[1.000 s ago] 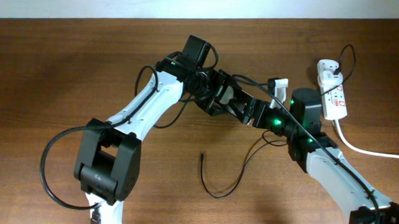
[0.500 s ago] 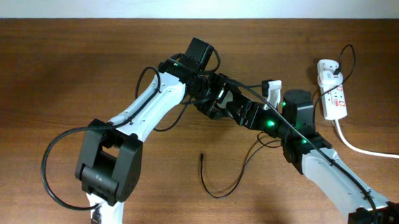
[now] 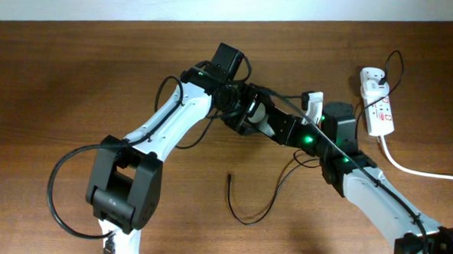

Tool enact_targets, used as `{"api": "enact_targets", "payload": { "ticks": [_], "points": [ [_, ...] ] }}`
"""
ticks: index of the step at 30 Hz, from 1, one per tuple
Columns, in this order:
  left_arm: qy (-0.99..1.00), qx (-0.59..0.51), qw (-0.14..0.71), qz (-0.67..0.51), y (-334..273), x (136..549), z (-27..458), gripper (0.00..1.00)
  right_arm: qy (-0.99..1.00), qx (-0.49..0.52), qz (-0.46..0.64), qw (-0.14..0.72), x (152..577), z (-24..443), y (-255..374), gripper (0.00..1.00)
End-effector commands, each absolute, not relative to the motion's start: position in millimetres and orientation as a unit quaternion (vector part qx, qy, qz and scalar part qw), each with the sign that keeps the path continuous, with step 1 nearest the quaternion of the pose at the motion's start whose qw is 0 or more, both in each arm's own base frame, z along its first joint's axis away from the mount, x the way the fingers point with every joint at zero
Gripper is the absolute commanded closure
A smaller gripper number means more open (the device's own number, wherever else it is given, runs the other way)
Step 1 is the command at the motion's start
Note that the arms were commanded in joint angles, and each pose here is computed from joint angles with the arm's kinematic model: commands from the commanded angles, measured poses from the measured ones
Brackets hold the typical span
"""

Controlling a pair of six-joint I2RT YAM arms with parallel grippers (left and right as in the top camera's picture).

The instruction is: Plug charger to phone and switch on socket

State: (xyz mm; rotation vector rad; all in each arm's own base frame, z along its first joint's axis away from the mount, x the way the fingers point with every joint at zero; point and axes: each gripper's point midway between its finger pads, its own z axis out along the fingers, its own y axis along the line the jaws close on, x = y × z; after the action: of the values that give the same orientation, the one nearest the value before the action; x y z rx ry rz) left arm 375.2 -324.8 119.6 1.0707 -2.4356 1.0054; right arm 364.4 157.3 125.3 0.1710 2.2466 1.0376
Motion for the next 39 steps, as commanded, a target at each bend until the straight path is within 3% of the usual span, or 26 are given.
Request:
{"api": "enact_targets", "payload": {
  "ticks": [1, 2, 3, 4, 9, 12, 19, 21, 26, 33, 39],
  "points": [
    [-0.844, 0.364, 0.161, 0.359, -334, 371, 127, 1.0, 0.846, 0.02, 0.412, 0.338, 363, 140, 170, 0.96],
    [-0.844, 0.364, 0.161, 0.359, -334, 371, 127, 0.96, 0.846, 0.02, 0.412, 0.338, 363, 140, 170, 0.96],
    [-0.844, 0.364, 0.16, 0.358, -334, 371, 126, 0.41, 0.846, 0.02, 0.412, 0.338, 363, 140, 169, 0.96],
    [-0.845, 0.364, 0.16, 0.359, -334, 372, 126, 0.0, 0.846, 0.02, 0.412, 0.338, 363, 140, 169, 0.96],
    [-0.842, 0.324, 0.189, 0.388, -315, 372, 137, 0.01, 0.858, 0.062, 0.352, 0.368, 378, 131, 147, 0.96],
    [-0.854, 0.296, 0.161, 0.395, -288, 377, 148, 0.01, 0.868, 0.105, 0.315, 0.37, 384, 120, 119, 0.96],
    [-0.841, 0.19, 0.109, 0.494, -274, 399, 186, 0.01, 0.799, 0.271, 0.466, 0.267, 384, 142, 110, 0.96],
    [-0.824, 0.142, 0.08, 0.543, -283, 411, 207, 0.01, 0.748, 0.309, 0.536, 0.241, 391, 170, 119, 0.96],
    [-0.803, 0.131, 0.022, 0.581, -290, 440, 232, 0.01, 0.667, 0.409, 0.594, 0.187, 401, 193, 117, 0.96],
    [-0.798, 0.175, -0.081, 0.571, -292, 480, 240, 0.01, 0.603, 0.417, 0.638, 0.235, 418, 233, 110, 0.96],
    [-0.792, 0.2, -0.089, 0.57, -313, 480, 244, 0.01, 0.578, 0.398, 0.679, 0.216, 412, 257, 139, 0.96]
  ]
}}
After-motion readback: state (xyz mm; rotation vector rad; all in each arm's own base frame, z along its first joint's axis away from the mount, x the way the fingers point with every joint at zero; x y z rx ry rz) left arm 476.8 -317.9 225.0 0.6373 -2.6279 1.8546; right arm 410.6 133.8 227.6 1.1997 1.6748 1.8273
